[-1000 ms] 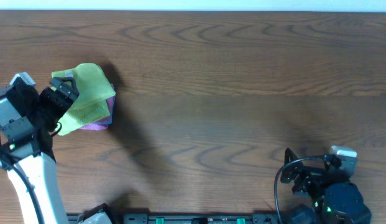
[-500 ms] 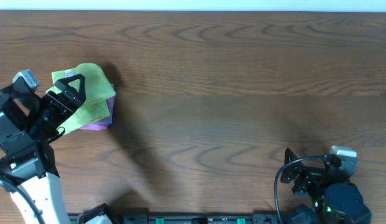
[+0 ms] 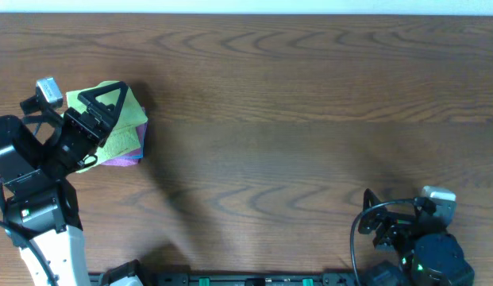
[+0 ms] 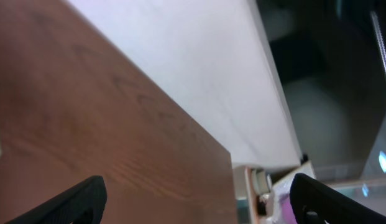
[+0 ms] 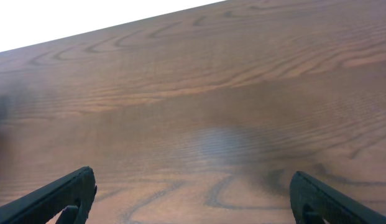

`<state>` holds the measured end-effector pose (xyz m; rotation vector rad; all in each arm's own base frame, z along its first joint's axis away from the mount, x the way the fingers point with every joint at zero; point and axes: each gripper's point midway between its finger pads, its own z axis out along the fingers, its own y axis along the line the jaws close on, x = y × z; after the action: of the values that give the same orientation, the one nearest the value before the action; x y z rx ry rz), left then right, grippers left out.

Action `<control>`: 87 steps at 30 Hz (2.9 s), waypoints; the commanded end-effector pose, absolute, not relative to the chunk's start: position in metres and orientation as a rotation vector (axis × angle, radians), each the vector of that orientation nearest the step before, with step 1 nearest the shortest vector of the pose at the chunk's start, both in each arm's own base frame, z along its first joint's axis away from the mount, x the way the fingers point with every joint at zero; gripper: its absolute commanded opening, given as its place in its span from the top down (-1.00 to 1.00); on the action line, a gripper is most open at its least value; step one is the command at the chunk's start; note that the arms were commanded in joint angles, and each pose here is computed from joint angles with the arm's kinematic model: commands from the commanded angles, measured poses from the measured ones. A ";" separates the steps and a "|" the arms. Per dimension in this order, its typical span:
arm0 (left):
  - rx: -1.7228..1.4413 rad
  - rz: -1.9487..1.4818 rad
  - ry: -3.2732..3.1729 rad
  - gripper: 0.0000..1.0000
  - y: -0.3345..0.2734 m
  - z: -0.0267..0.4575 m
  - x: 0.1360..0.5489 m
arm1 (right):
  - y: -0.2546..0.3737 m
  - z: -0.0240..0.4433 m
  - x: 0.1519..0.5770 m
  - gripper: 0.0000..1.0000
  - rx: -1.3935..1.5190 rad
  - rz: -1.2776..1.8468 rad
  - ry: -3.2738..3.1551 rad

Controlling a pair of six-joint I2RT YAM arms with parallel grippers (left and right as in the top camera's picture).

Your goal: Fold the cloth

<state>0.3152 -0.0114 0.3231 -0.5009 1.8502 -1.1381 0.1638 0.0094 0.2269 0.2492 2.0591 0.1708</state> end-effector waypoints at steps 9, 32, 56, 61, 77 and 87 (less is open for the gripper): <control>0.106 -0.756 1.808 -0.91 -0.058 0.350 0.269 | 0.007 0.226 0.164 -0.98 0.270 0.167 2.055; -0.046 -0.066 1.891 -0.91 -0.001 0.222 0.187 | 0.007 0.226 0.164 -0.99 0.270 0.167 2.055; -0.188 0.120 2.291 -0.91 0.029 0.075 0.157 | 0.007 0.226 0.164 -0.98 0.270 0.167 2.055; -0.223 0.104 2.311 -0.90 0.029 0.065 0.156 | 0.007 0.226 0.164 -0.98 0.271 0.166 2.054; -0.168 0.080 2.315 -0.91 0.022 0.065 0.158 | 0.007 0.226 0.164 -0.98 0.270 0.167 2.055; -0.168 0.080 2.315 -0.91 0.022 0.065 0.158 | 0.007 0.226 0.164 -0.99 0.270 0.167 2.055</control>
<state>0.1637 0.0204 0.0866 -0.1590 2.2510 0.0678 0.1638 0.0094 0.2270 0.2517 2.0582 0.1727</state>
